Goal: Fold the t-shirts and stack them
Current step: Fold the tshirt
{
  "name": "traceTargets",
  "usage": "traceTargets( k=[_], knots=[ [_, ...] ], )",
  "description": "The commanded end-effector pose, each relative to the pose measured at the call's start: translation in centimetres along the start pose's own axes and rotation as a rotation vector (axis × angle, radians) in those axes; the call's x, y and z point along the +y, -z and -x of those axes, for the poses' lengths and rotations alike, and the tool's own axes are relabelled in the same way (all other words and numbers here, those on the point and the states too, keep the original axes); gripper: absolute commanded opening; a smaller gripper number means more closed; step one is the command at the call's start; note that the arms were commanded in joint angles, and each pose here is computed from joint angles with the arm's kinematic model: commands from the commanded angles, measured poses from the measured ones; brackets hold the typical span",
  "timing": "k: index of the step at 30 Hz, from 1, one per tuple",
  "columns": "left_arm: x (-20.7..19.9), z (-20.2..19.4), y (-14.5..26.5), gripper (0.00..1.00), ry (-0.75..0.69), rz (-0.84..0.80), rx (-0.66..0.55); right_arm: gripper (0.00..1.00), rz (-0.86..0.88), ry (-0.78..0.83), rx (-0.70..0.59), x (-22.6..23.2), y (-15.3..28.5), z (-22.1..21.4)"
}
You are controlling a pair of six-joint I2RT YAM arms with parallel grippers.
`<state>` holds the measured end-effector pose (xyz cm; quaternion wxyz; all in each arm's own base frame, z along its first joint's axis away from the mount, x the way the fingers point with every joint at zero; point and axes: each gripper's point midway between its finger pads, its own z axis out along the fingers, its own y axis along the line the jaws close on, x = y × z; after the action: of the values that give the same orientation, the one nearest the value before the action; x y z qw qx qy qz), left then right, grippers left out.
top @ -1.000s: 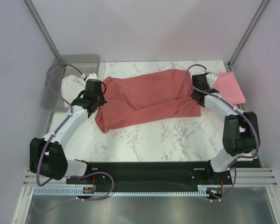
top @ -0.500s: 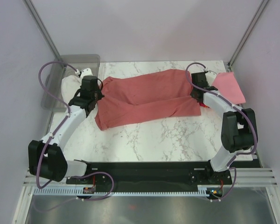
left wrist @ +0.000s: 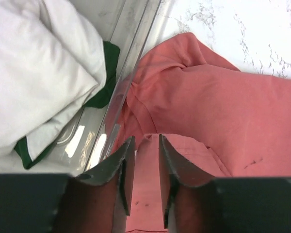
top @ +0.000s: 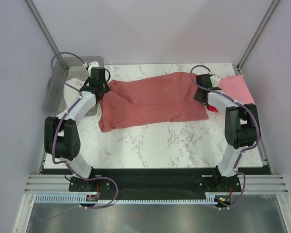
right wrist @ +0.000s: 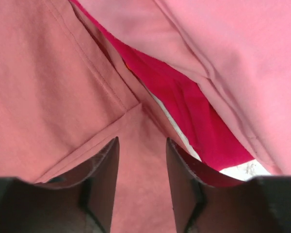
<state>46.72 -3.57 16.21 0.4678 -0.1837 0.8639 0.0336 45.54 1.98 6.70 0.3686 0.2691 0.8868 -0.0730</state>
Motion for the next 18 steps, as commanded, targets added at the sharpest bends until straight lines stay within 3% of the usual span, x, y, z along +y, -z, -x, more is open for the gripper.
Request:
traceTargets(
  k=[1,4,9,12,13,18],
  knots=[
    [-2.0,4.5,1.2,0.56,0.039,-0.086,-0.099,0.59,0.030,-0.035,-0.040,-0.1,1.4,1.2],
    [-2.2,4.2,2.3,0.66,0.059,-0.124,-0.096,0.60,0.071,-0.059,-0.063,-1.0,3.3,0.7],
    [-2.0,3.6,6.6,0.73,0.073,-0.187,-0.119,0.57,0.121,-0.135,-0.116,-3.2,5.8,-1.0],
    [-1.6,2.4,9.1,0.88,0.114,-0.241,-0.112,0.56,0.156,-0.213,-0.139,-4.2,6.7,-2.5],
    [-1.6,2.1,9.8,0.99,0.137,-0.262,-0.108,0.56,0.154,-0.238,-0.133,-4.9,6.7,-3.6],
    [-2.4,-1.3,13.2,1.00,0.195,-0.412,-0.007,0.57,0.149,-0.333,-0.132,-5.4,5.8,-5.2]
  ],
)
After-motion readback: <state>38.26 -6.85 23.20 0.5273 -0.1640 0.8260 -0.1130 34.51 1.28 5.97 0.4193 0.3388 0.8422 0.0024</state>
